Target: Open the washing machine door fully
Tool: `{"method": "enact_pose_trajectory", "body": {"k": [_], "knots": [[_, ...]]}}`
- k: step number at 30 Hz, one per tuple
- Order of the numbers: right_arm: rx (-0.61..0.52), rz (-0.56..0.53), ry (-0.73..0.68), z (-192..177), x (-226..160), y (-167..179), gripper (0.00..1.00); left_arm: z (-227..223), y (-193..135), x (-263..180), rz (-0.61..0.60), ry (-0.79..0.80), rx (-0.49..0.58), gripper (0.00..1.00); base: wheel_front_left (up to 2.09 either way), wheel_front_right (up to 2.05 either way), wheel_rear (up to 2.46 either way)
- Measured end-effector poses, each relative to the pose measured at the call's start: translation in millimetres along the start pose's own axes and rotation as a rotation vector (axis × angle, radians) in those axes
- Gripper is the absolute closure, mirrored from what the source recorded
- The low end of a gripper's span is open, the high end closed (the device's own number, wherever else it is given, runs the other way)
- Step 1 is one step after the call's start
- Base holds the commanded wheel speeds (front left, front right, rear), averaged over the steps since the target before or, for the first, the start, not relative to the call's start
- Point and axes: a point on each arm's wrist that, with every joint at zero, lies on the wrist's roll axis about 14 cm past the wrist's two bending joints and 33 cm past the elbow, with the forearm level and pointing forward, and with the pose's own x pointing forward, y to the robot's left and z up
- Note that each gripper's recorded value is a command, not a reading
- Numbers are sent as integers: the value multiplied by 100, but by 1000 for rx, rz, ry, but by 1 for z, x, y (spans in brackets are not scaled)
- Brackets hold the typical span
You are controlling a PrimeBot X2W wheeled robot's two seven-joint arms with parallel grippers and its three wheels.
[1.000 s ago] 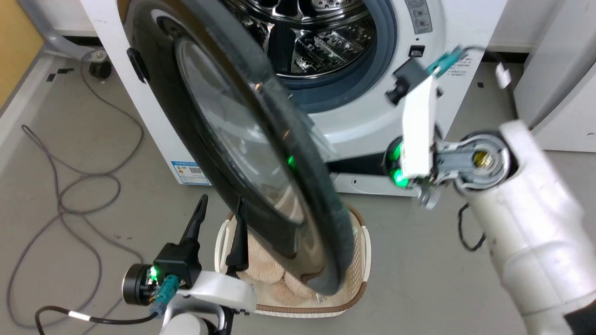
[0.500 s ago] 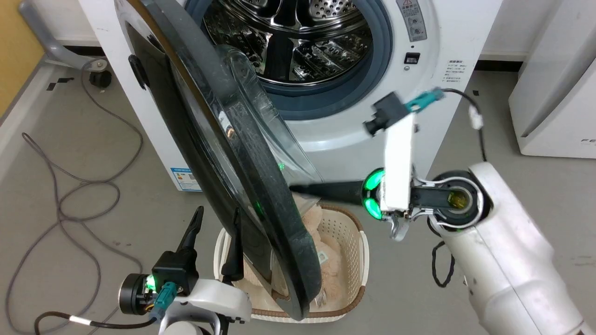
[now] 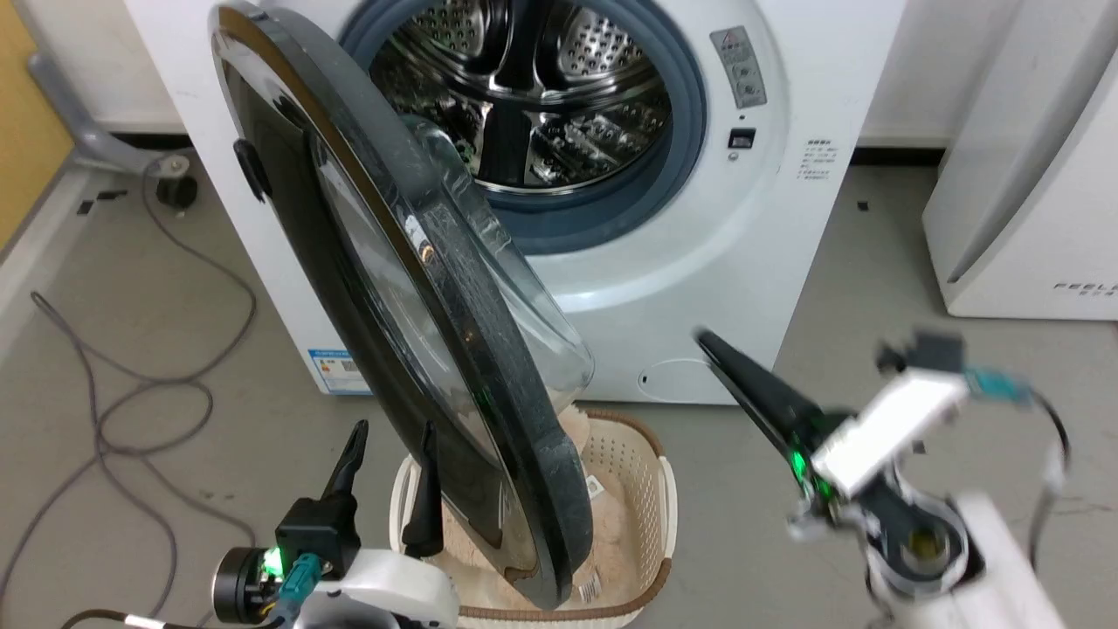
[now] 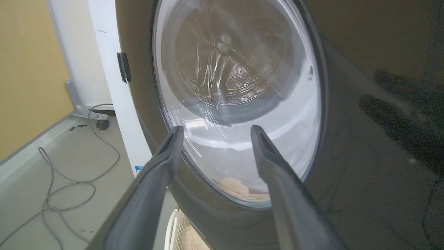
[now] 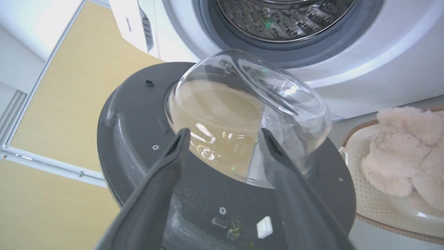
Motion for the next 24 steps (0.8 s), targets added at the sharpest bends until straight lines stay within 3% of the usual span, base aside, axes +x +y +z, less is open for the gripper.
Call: {"method": "enact_pose_trajectory", "body": {"k": [5, 14, 20, 24], "knots": [[-34, -149, -185, 1, -38, -45, 0, -3, -1, -4, -4, 10, 0, 0, 0, 0, 0], [-279, -338, -484, 26, -101, -84, 0, -4, -4, -5, -12, 14, -1, 0, 0, 0, 0], [-603, -476, -599, 57, -153, -91, 0, -6, -2, -9, -11, 20, -1, 0, 0, 0, 0], [-840, -537, -622, 73, -171, -78, 0, -5, -2, -8, -13, 15, 1, 0, 0, 0, 0]]}}
